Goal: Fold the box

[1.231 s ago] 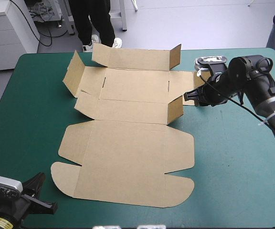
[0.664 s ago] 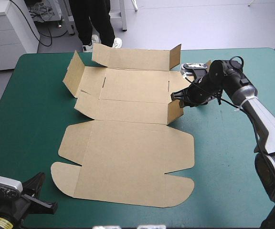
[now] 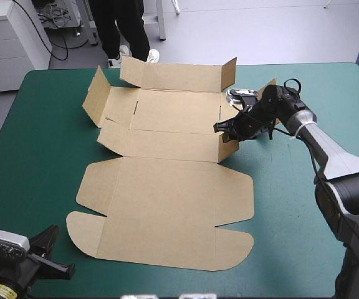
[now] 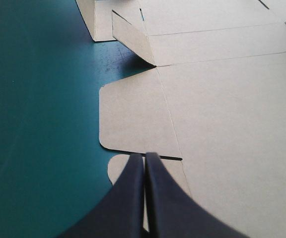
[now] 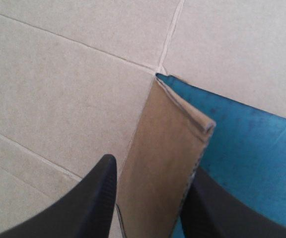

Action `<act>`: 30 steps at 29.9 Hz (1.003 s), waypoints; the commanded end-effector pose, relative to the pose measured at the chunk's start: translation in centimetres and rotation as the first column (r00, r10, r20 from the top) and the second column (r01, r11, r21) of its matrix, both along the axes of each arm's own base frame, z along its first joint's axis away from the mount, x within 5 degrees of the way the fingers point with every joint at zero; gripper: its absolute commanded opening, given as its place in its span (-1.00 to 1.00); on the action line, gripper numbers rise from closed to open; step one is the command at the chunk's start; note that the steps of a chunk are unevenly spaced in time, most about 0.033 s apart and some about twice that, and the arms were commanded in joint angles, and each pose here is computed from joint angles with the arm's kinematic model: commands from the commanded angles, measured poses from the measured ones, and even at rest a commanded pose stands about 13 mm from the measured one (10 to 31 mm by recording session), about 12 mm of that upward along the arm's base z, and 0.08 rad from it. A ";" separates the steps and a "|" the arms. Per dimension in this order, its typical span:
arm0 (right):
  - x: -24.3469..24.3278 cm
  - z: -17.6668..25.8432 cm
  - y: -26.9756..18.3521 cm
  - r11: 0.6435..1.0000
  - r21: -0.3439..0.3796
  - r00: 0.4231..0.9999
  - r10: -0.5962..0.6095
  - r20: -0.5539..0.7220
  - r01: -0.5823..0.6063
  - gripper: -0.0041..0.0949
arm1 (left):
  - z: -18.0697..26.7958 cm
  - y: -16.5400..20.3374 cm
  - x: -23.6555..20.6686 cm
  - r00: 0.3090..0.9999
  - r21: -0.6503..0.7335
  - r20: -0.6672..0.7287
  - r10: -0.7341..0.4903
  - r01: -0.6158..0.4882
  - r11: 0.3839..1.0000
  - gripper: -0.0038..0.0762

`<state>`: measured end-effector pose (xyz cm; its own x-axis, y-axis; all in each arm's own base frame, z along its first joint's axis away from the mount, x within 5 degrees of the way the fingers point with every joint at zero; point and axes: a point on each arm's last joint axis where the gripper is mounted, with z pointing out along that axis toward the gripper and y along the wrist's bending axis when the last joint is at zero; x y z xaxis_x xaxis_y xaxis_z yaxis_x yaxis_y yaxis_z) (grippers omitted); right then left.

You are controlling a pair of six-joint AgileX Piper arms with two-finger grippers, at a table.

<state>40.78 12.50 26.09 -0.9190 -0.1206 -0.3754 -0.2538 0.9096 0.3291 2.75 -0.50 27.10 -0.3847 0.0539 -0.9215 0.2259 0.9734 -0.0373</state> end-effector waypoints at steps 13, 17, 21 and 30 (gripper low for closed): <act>1.0 0.8 0.6 0.999 0.031 0.999 0.036 -0.025 -0.035 -0.18 | 1.4 -0.1 0.2 0.997 -0.028 0.081 -0.001 0.003 1.000 -0.92; 1.3 0.8 0.7 0.999 0.041 1.000 -0.006 -0.023 0.007 -0.24 | 1.4 -0.1 0.2 0.997 -0.028 0.081 -0.001 0.003 1.000 -0.92; 1.4 0.9 0.6 0.999 0.036 1.000 -0.009 -0.019 0.010 -0.47 | 1.4 -0.1 0.2 0.997 -0.028 0.081 -0.001 0.003 1.000 -0.92; 1.5 1.1 0.3 1.000 -0.008 1.000 0.009 0.003 -0.009 -0.93 | 1.4 -0.1 0.2 0.997 -0.028 0.081 -0.001 0.003 1.000 -0.92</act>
